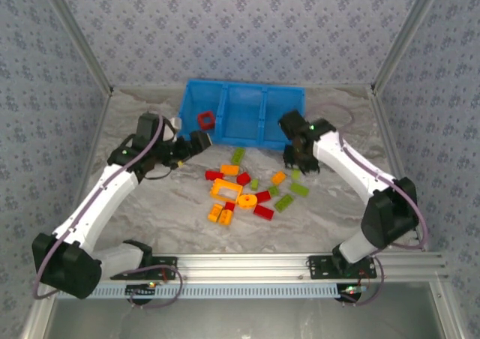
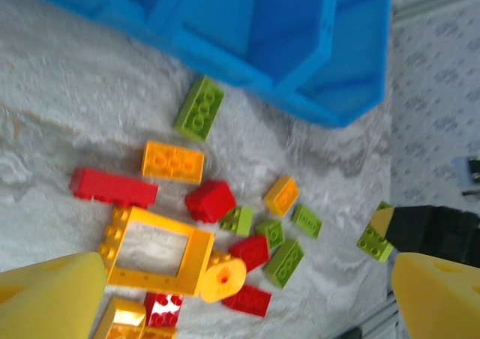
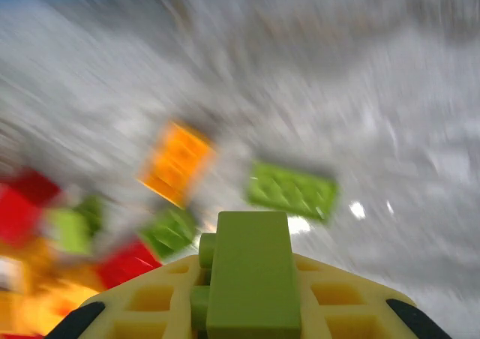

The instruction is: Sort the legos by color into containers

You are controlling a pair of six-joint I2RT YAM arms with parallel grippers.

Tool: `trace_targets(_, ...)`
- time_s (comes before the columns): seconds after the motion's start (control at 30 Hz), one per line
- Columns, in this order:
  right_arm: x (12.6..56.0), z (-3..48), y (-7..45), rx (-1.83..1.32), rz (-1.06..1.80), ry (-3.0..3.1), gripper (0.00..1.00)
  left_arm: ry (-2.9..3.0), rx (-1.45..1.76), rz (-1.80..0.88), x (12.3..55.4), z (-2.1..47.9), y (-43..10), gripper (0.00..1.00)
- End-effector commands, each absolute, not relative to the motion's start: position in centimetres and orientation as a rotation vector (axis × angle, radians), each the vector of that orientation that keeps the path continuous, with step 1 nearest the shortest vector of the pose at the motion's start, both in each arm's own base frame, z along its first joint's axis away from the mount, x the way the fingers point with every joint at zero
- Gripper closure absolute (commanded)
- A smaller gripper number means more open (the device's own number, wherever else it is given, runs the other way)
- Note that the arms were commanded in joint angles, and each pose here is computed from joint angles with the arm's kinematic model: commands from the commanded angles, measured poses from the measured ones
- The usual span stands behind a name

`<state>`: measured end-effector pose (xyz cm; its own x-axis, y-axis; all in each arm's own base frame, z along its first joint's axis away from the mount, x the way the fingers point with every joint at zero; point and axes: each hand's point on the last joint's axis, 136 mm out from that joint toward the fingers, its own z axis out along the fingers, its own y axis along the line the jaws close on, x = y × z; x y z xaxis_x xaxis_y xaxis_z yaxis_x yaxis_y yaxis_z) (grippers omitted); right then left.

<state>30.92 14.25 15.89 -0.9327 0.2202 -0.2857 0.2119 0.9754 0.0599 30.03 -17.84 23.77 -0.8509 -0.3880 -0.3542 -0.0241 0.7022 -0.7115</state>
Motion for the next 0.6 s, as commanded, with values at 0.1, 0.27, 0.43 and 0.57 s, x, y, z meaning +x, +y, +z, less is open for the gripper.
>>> trace_targets(0.1, 40.7, 15.6, 14.3, 0.317, -0.135, 2.756, 0.8, 2.313, -0.36, -1.011, 33.5, 27.4, -17.1, 0.02)
trace_targets(0.27, 47.3, 13.7, 13.7, 0.362, -0.132, 2.721, 0.79, 2.292, -0.365, -1.024, 34.1, 28.1, -17.3, 0.02)
trace_targets(0.43, 50.4, 10.8, 14.1, 0.375, -0.105, 2.75, 0.78, 2.3, -0.36, -1.02, 33.5, 28.2, -17.1, 0.02)
trace_targets(0.57, 50.9, 8.9, 14.7, 0.373, -0.103, 2.785, 0.75, 2.335, -0.368, -0.99, 32.8, 27.4, -16.7, 0.02)
